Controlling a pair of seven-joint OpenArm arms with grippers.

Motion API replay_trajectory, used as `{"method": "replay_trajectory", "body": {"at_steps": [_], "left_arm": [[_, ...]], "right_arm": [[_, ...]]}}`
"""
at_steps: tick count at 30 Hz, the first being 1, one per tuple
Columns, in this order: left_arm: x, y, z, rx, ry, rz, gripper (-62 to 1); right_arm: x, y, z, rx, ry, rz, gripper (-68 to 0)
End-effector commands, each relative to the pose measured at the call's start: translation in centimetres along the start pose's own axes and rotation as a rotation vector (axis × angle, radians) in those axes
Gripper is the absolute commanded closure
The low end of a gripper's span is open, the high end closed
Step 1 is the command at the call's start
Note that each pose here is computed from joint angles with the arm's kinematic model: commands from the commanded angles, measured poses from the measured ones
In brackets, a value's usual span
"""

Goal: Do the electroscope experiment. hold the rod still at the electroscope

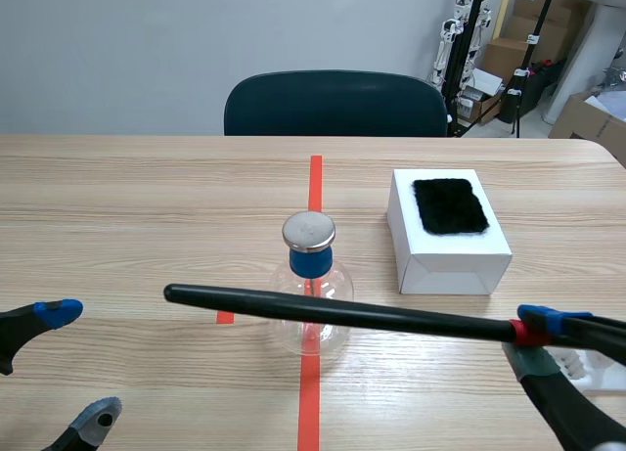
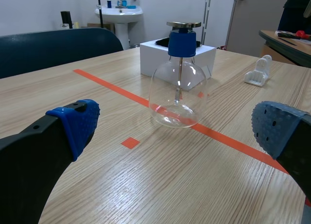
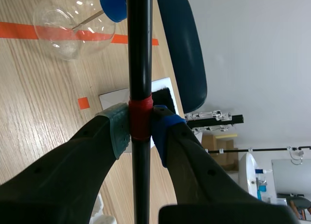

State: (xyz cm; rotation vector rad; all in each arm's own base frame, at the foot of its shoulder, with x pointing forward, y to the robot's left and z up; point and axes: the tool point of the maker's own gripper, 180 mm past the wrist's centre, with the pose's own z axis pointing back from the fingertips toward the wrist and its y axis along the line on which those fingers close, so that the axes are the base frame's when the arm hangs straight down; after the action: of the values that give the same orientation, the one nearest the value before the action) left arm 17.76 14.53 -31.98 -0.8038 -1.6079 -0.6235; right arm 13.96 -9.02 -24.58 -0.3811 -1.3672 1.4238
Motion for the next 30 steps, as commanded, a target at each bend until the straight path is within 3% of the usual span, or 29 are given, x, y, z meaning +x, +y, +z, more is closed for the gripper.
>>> {"method": "replay_trajectory", "body": {"at_steps": [1, 5, 27, 30], "left_arm": [[0.7, 0.5, 0.1, 0.008, -0.021, -0.018, -62.3], [0.7, 0.5, 0.1, 0.008, -0.021, -0.018, -62.3], [0.7, 0.5, 0.1, 0.008, -0.021, -0.018, -62.3], [0.7, 0.5, 0.1, 0.008, -0.021, -0.018, -62.3]], "right_arm": [[0.1, -0.6, -0.4, -0.030, -0.014, 0.009, -3.7], [-0.7, 0.4, -0.9, -0.021, -0.007, 0.002, -3.7], [-0.7, 0.4, -1.0, -0.022, -0.007, 0.004, -3.7], [-0.7, 0.5, -1.0, -0.014, -0.011, 0.026, -3.7]]}}
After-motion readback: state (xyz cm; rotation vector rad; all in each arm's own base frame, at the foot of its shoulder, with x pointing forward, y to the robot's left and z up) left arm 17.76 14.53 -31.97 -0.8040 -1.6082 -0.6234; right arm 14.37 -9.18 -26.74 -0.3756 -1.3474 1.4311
